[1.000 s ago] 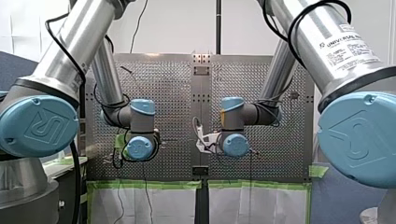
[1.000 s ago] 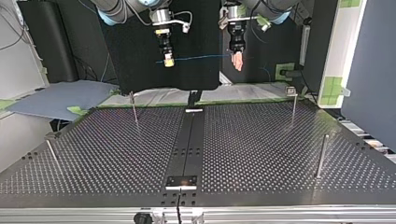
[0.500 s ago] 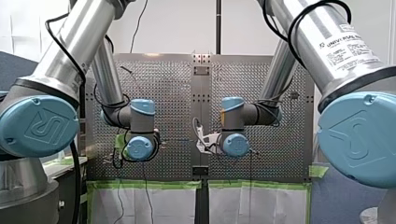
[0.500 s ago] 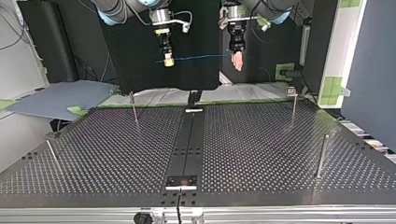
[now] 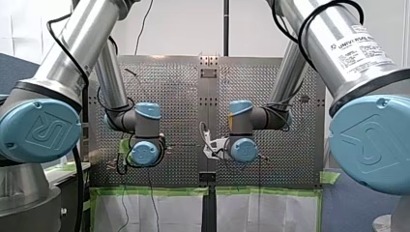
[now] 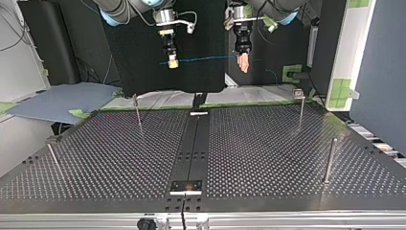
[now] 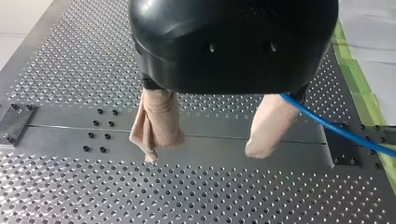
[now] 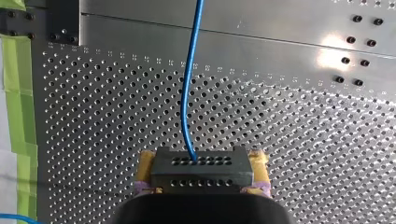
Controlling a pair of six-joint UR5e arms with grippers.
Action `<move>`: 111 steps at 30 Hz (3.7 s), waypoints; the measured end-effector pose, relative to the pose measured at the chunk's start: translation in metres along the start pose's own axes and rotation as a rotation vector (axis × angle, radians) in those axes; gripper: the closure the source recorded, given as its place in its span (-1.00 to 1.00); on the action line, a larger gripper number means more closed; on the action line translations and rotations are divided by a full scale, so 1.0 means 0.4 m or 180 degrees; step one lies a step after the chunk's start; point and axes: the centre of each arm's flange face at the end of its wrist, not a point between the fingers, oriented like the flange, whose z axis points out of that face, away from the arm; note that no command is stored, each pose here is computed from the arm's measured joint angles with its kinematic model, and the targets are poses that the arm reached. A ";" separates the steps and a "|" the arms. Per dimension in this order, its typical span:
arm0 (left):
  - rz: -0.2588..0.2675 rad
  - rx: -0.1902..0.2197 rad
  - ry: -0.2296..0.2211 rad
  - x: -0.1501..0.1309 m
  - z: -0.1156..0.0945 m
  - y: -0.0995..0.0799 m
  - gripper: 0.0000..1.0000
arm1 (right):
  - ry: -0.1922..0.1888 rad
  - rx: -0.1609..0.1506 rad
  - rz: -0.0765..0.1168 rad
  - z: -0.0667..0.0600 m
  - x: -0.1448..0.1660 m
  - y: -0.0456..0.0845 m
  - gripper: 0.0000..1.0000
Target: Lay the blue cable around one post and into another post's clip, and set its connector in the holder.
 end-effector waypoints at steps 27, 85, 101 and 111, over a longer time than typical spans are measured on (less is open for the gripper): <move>-0.0579 0.0011 -0.0043 -0.135 0.088 0.025 -1.00 | 0.0145 -0.0187 0.0334 0.031 0.218 0.043 1.00; -0.1355 -0.0220 -0.0684 -0.798 0.177 0.082 -1.00 | 0.0929 0.0102 0.0515 0.092 0.824 0.060 1.00; -0.1456 -0.0345 -0.0765 -0.908 0.232 0.137 -1.00 | 0.0957 0.0189 0.0497 0.112 0.842 0.017 1.00; -0.1500 -0.0347 -0.0815 -0.940 0.266 0.206 -1.00 | 0.0933 0.0309 0.0466 0.138 0.809 -0.028 1.00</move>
